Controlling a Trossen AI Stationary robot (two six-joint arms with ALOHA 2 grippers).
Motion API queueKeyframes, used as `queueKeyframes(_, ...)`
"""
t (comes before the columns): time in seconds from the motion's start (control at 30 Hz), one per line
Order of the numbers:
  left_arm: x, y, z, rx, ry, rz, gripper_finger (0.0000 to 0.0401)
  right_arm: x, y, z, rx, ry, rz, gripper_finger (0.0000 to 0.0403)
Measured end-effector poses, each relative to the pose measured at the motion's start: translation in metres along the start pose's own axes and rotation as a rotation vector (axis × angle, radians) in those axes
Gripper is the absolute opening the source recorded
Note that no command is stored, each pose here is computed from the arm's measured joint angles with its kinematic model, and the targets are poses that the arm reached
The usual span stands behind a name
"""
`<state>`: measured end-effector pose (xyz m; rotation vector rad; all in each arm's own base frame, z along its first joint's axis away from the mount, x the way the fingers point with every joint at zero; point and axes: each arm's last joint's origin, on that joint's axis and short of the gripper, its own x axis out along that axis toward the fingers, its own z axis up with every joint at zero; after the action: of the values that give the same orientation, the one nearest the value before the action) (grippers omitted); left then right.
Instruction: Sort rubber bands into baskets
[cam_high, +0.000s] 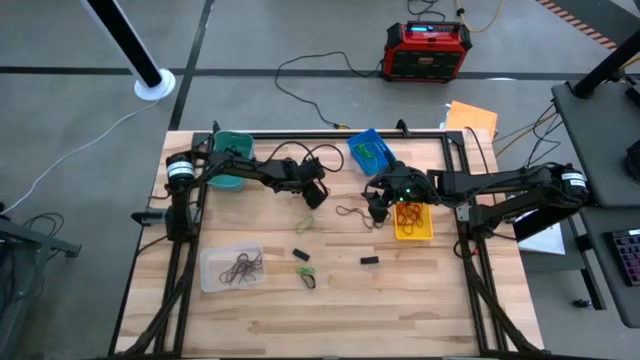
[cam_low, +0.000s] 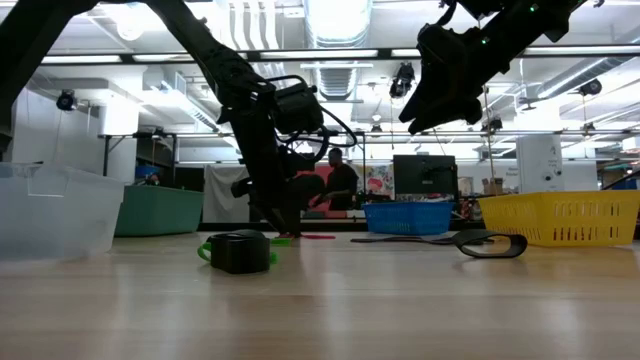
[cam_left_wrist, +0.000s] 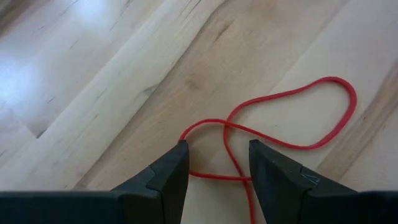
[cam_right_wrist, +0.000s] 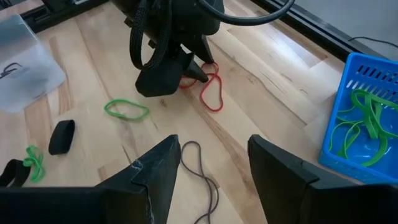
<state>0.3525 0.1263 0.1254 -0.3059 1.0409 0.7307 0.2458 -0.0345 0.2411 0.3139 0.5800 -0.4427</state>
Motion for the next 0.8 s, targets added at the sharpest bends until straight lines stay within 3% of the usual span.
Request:
queueKeyframes(0.23,0.003,0.002,-0.007,0.016,0.017,0.002,0.0134,0.000,0.000,0.000,-0.004,0.000,0.000,0.0185)
queueKeyframes(0.47,0.012,0.001,-0.019,0.034,0.021,-0.059,0.0015,0.000,0.000,0.000,-0.011,0.001,-0.001,0.0185)
queueKeyframes(0.8,-0.007,-0.017,-0.018,0.152,-0.048,-0.107,0.0000,0.003,-0.002,-0.005,-0.053,-0.018,-0.004,0.0185)
